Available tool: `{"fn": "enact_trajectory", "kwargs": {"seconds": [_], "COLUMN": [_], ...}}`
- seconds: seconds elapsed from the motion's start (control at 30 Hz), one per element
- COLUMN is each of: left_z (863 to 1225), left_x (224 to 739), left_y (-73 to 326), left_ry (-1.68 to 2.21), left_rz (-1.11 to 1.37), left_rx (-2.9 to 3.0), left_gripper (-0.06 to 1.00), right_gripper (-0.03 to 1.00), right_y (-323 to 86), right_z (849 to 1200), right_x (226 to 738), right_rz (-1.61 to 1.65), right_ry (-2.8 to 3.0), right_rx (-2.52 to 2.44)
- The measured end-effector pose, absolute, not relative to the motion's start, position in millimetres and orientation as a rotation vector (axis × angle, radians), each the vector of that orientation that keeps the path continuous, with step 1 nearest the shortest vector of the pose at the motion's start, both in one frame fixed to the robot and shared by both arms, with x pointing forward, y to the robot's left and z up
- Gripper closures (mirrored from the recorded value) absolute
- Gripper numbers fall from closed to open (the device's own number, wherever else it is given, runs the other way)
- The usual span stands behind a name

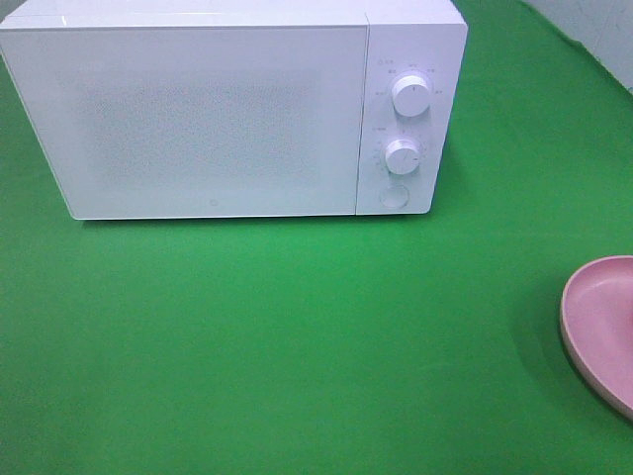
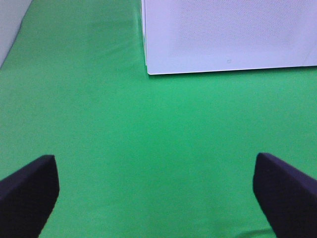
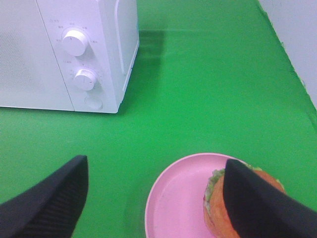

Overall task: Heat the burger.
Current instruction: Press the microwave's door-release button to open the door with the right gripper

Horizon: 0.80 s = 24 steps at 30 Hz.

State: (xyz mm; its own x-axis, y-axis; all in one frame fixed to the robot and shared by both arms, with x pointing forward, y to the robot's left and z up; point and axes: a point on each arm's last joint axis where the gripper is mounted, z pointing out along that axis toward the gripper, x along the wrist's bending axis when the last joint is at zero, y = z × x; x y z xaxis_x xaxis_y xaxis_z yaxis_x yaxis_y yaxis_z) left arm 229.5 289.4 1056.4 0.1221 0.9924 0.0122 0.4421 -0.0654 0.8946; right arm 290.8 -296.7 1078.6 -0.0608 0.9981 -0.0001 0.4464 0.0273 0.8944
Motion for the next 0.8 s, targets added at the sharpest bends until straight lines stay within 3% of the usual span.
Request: {"fn": "enact_trajectory", "kwargs": {"seconds": [0.8], "left_z": [1056.4], "left_x": [229.5], "left_y": [289.4], "left_ry": [1.426], "left_rz": [0.895], "left_rx": [1.624], "left_gripper": [-0.05], "right_gripper": [0.23], "right_y": [-287.1], "right_z": [1066.9], "right_x": [370.9], "right_rz": [0.934], "right_ry": [1.672], "right_rx": [1.545]}}
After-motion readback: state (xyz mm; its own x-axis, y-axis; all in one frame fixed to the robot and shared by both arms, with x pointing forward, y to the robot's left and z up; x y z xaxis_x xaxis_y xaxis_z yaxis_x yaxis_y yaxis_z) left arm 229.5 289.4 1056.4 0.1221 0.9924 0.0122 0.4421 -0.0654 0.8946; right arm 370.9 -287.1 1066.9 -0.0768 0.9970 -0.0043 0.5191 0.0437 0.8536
